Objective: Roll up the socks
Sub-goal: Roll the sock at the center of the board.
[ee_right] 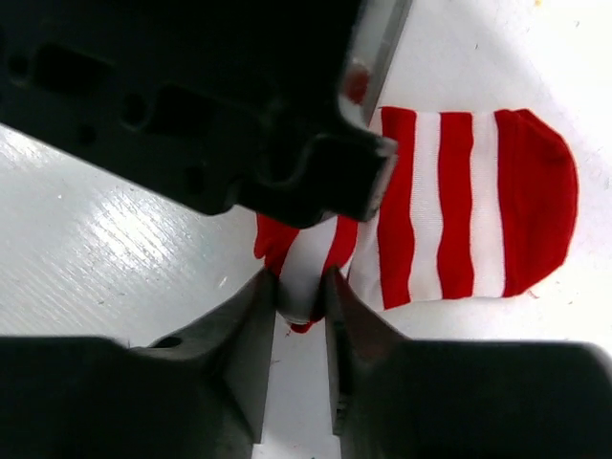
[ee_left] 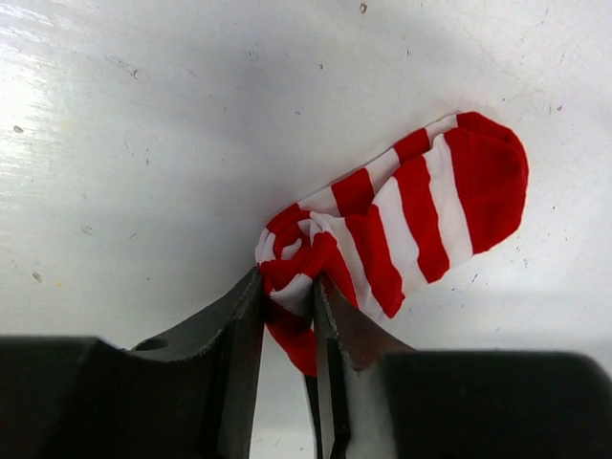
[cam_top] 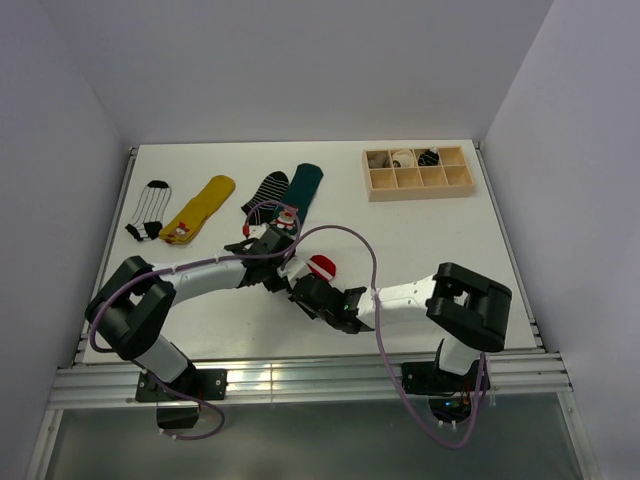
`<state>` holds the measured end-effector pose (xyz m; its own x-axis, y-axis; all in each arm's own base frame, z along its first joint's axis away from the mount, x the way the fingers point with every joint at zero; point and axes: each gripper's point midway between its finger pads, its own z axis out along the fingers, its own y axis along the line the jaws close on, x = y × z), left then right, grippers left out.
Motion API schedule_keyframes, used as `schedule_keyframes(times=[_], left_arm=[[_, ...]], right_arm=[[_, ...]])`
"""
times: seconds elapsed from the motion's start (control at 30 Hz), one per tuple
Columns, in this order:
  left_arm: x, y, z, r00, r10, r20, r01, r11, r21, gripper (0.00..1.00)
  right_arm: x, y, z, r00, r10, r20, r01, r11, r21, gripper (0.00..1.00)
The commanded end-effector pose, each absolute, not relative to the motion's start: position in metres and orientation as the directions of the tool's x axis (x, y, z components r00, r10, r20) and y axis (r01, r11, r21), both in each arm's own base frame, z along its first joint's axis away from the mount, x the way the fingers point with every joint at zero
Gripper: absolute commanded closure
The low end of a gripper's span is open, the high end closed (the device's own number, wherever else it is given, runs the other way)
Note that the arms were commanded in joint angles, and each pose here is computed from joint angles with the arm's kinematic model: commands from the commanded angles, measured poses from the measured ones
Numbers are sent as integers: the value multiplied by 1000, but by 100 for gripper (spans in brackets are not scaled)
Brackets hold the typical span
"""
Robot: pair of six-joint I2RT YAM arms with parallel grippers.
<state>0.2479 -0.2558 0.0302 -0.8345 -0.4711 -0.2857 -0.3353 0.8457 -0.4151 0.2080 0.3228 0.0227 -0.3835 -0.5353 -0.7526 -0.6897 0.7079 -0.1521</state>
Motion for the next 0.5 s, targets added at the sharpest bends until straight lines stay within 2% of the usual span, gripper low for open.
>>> schedule_keyframes(times=[0.0, 0.03, 0.07, 0.1, 0.23, 0.27, 0.47], left_arm=[[237, -255, 26, -856, -443, -266, -319, 859, -401, 68], [237, -256, 26, -858, -440, -266, -315, 858, -405, 66], [237, -255, 28, -856, -443, -268, -315, 857, -408, 60], [237, -255, 29, -855, -442, -270, -311, 855, -415, 57], [240, -255, 39, -838, -461, -292, -306, 840, -448, 46], [243, -254, 46, -826, -473, -307, -304, 832, -464, 41], [251, -241, 71, -764, -535, -361, -308, 794, -524, 31]], right_arm=[[217, 334, 29, -360, -517, -776, -673, 720, -168, 79], [216, 333, 27, -365, -526, -768, -676, 717, -170, 85], [215, 333, 26, -371, -525, -766, -679, 716, -162, 97], [214, 332, 24, -376, -525, -763, -685, 713, -153, 100], [198, 338, 24, -438, -495, -750, -751, 660, 3, 100], [204, 333, 25, -467, -470, -749, -740, 671, 41, 100], [199, 329, 36, -591, -392, -705, -753, 582, 307, 100]])
